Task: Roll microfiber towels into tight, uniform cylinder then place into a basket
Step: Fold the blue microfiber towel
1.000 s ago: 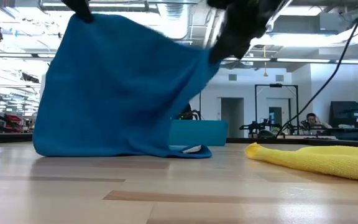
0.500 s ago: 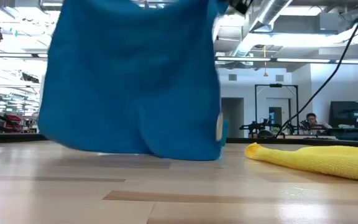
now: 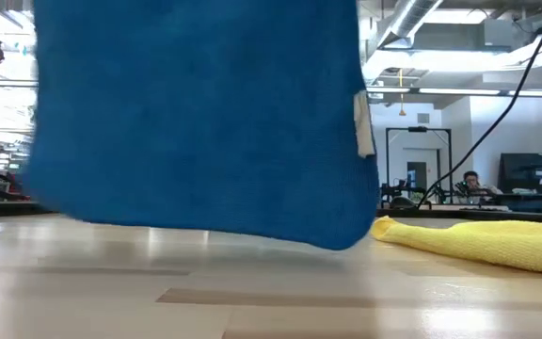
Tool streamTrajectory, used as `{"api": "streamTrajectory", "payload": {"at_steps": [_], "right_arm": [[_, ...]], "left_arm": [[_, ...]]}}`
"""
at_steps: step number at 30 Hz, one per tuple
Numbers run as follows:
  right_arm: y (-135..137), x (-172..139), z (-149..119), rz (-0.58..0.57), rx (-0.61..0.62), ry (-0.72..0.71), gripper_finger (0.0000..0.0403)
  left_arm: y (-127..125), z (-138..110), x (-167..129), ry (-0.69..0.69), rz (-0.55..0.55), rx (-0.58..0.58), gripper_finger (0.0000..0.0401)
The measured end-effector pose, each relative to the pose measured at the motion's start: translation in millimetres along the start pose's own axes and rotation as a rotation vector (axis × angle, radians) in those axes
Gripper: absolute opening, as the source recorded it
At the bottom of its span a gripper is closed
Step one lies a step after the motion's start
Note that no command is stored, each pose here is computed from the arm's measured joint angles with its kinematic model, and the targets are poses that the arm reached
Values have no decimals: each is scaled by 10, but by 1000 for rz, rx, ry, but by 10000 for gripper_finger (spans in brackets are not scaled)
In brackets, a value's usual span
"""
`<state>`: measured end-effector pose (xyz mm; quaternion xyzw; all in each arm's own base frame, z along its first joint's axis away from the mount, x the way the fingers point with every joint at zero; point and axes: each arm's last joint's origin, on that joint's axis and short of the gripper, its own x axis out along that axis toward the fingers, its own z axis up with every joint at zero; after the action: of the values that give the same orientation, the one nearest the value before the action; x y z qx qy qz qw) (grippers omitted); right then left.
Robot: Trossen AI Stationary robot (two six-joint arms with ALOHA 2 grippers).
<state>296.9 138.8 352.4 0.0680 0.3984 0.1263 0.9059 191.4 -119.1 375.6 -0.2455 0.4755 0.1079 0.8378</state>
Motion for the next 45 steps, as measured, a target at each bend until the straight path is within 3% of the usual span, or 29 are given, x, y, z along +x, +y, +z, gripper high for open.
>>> {"api": "streamTrajectory", "payload": {"at_steps": [6,13,17,26,29,35,38,45], "right_arm": [[156,-6,-58,33,-7,12,12],[218,-9,-76,40,-12,6,12],[226,-8,-64,51,26,-5,11],[268,-11,-56,106,75,-5,12],[226,-7,-62,59,27,-4,12],[-169,210,-203,-395,-1,154,11],[-323,393,-219,-451,-24,234,11],[-627,945,-351,-518,-106,447,12]], "left_arm": [[-187,-177,-40,-46,-67,-29,2],[-456,-410,188,-31,-30,0,2],[-588,-481,277,18,-81,26,2],[-588,-500,261,21,-84,25,2],[-501,-459,281,-23,11,83,2],[-110,-221,390,-218,409,146,2],[57,-110,536,-204,524,168,2],[421,-49,1085,-91,605,209,2]]}}
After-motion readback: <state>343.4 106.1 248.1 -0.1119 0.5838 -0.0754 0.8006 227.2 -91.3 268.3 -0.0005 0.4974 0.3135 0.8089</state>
